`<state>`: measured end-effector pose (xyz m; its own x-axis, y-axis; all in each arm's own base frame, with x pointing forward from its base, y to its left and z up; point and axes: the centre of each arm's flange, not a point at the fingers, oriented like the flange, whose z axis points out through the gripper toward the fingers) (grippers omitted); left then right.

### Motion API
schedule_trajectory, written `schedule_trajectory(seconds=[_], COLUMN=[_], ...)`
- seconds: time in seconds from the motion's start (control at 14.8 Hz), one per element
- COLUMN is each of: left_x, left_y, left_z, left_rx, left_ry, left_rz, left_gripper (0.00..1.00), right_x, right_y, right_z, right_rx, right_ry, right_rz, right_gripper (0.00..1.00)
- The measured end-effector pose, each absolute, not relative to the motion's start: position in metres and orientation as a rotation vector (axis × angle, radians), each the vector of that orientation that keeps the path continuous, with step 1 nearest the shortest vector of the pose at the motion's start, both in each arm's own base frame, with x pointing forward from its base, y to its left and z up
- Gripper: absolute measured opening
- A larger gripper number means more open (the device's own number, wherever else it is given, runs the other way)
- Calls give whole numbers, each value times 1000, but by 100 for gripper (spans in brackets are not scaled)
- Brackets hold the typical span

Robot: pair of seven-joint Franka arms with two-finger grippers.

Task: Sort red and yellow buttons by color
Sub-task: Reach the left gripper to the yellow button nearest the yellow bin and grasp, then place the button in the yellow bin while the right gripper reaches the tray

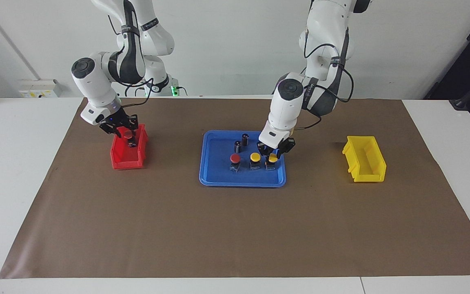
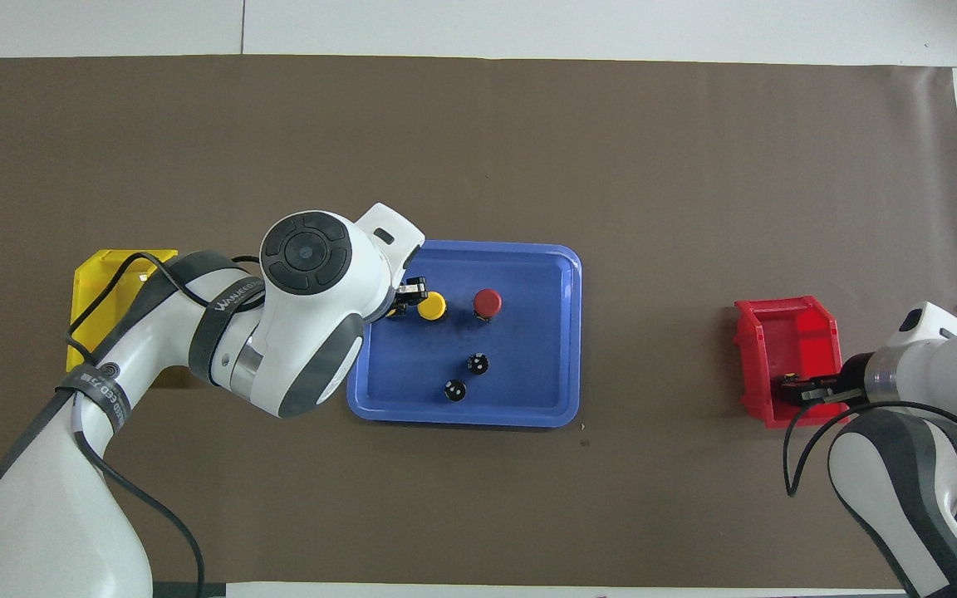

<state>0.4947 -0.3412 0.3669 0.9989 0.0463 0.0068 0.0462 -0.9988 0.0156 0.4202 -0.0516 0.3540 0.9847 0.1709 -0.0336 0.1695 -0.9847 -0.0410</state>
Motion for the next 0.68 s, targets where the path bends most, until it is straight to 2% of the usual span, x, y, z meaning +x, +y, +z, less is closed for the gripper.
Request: schedule_trajectory(seconds=[0.14,0.34,0.54,0.68], left_x=[495,498,515,520], left_y=[-341,-335,-290,-218], left_z=[367,389,482,537], left_rx=[3125,3146,3155,3159], left_ry=[75,100,163,96], left_rz=[11,-29,-51,-70], left_gripper=[43,43,43,43], right_x=[430,453,476,495], right_y=[-51,-47,-18,23], right_z=[371,425,491,522], right_rx=[-3095,-3091,-3092,-3099], right_ry=[-273,-302,-295,-250], right_rz=[37,39,33,4], right_gripper=[61,63,64,65])
